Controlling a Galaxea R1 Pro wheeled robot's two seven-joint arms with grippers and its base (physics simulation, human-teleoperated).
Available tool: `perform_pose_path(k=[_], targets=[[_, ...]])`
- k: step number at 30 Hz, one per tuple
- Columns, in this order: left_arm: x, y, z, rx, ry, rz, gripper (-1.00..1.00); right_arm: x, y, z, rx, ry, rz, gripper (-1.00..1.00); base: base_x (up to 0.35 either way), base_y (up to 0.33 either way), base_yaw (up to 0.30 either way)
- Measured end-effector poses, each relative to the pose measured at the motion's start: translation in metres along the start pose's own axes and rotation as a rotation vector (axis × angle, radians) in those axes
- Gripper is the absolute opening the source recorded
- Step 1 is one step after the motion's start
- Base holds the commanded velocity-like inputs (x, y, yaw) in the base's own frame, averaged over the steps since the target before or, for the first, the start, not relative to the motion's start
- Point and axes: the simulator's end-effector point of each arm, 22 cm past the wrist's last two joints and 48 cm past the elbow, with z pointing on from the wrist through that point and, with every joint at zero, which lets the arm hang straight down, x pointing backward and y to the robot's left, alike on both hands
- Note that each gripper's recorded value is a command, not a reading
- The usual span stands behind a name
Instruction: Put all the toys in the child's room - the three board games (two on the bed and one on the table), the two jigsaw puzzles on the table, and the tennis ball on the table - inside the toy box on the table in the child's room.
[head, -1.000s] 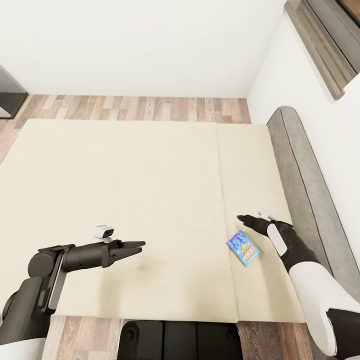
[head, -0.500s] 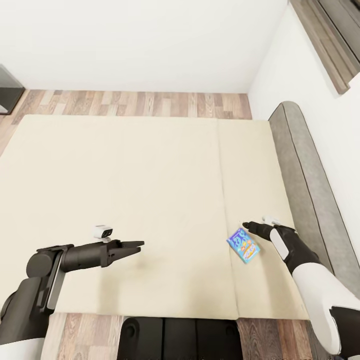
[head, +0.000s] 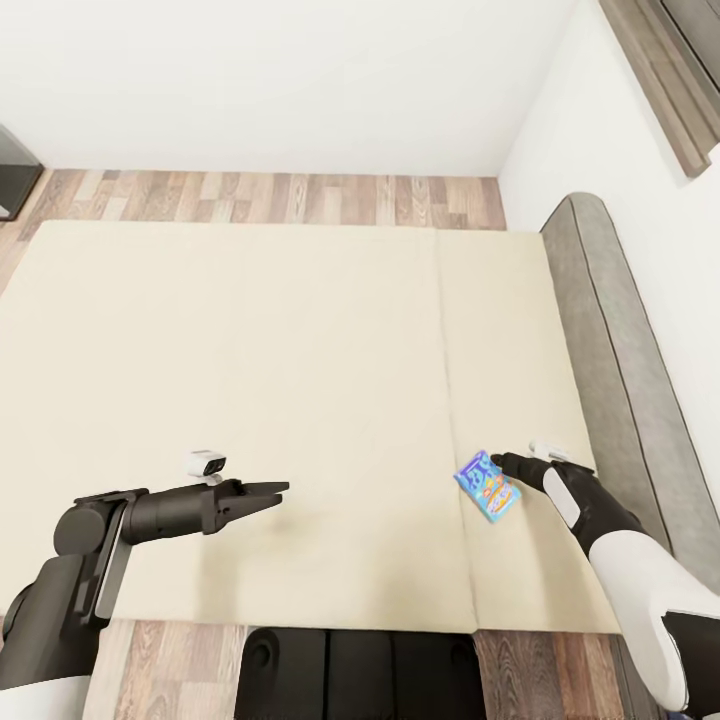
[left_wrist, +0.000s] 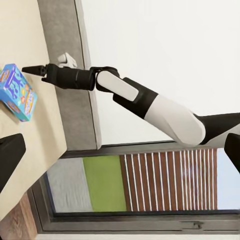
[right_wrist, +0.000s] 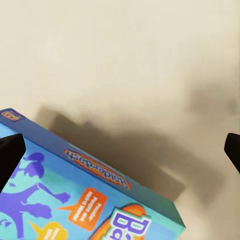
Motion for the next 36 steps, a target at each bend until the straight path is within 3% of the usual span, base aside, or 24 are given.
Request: perform_pose_path(k=[13, 17, 22, 26, 29, 36], targets=[[0.006, 0.005, 0.0, -0.002, 0.002, -0.013, 1.0, 0.005, 0.002, 0.003, -0.003, 0.0, -0.011, 1.0, 0.0, 0.0, 0.0], [0.007, 0.007, 0.0, -0.002, 0.002, -0.016, 1.0, 0.003, 0.002, 0.003, -0.006, -0.007, -0.061, 1.0, 0.0, 0.0, 0.007], [0.008, 0.006, 0.0, -0.001, 0.001, -0.016, 1.0, 0.002, 0.003, 0.003, -0.007, -0.033, -0.085, 1.0, 0.0, 0.0, 0.001], [0.015, 0.018, 0.003, -0.025, 0.006, -0.034, 1.0, 0.003, 0.002, 0.005, -0.024, -0.024, -0.034, 1.0, 0.0, 0.0, 0.0], [0.017, 0.025, 0.004, -0.04, 0.007, -0.049, 1.0, 0.003, 0.003, 0.004, -0.02, -0.022, -0.053, 1.0, 0.0, 0.0, 0.0], [0.02, 0.032, 0.004, -0.053, 0.008, -0.064, 1.0, 0.0, 0.05, 0.001, -0.125, -0.014, -0.014, 1.0, 0.0, 0.0, 0.0]])
